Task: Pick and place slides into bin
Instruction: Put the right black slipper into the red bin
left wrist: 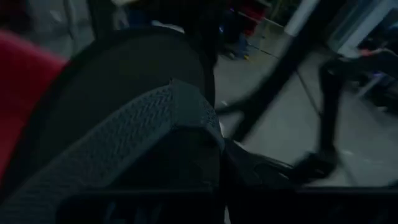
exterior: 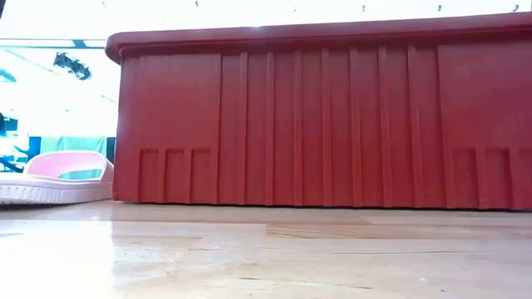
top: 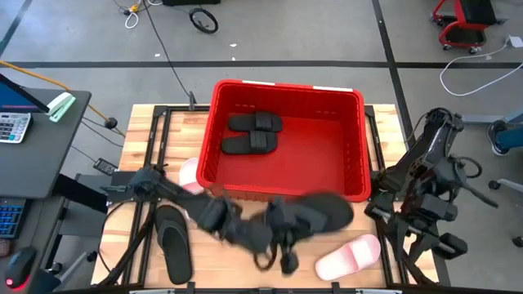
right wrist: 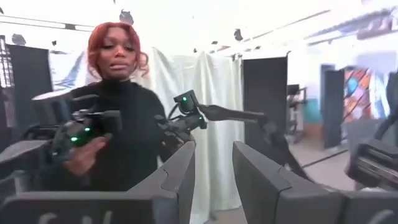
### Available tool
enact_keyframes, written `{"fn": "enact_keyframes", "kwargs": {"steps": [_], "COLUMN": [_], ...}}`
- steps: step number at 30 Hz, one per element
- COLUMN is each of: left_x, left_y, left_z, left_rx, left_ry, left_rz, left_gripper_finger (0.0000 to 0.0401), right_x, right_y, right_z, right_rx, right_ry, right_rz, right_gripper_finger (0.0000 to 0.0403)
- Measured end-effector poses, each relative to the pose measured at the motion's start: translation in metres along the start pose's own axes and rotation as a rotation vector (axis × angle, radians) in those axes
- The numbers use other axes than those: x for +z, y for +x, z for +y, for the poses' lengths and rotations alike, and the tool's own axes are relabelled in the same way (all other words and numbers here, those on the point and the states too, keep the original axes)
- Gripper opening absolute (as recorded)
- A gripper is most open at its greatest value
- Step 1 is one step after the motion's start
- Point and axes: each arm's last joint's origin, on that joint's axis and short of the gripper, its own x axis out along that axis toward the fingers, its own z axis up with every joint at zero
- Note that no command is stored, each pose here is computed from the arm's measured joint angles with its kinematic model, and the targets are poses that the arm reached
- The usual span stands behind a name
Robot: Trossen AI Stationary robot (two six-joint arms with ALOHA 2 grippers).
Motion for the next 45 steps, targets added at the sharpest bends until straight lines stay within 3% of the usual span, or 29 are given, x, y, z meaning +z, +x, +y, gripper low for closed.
{"fn": "enact_keyframes", "kwargs": {"steps": [5, 10, 16, 20, 24, 27, 32, 40, 45], "left_x": [0.049, 0.079, 0.087, 0.089, 0.075, 0.057, 0.029, 0.003, -0.003], "left_y": [0.009, 0.040, 0.070, 0.090, 0.115, 0.136, 0.167, 0.186, 0.194], "left_z": [0.051, 0.121, 0.211, 0.264, 0.308, 0.330, 0.350, 0.385, 0.404], "left_rx": [0.088, 0.058, 0.222, 0.222, 0.247, 0.217, 0.174, 0.182, 0.124], "left_ry": [0.130, 0.137, 0.116, 0.113, 0.086, 0.075, 0.181, 0.288, 0.335], "left_rz": [-0.073, -0.013, 0.111, 0.167, 0.222, 0.265, 0.271, 0.336, 0.317], "left_gripper_finger": [0.0005, 0.0005, 0.0005, 0.0005, 0.0005, 0.0005, 0.0005, 0.0005, 0.0005], "right_x": [0.006, 0.010, 0.015, 0.021, 0.027, 0.031, 0.036, 0.037, 0.037], "right_y": [-0.006, -0.015, -0.036, -0.053, -0.069, -0.079, -0.088, -0.090, -0.090], "right_z": [0.000, -0.006, -0.017, -0.022, -0.024, -0.025, -0.027, -0.032, -0.034], "right_rx": [-0.040, -0.129, -0.220, -0.277, -0.326, -0.362, -0.406, -0.453, -0.471], "right_ry": [-0.082, -0.187, -0.226, -0.242, -0.280, -0.288, -0.302, -0.306, -0.310], "right_rz": [-0.020, -0.011, 0.069, 0.081, 0.093, 0.093, 0.074, 0.074, 0.076], "right_gripper_finger": [0.0114, 0.0113, 0.0113, 0.0113, 0.0113, 0.0113, 0.0113, 0.0113, 0.0113]}}
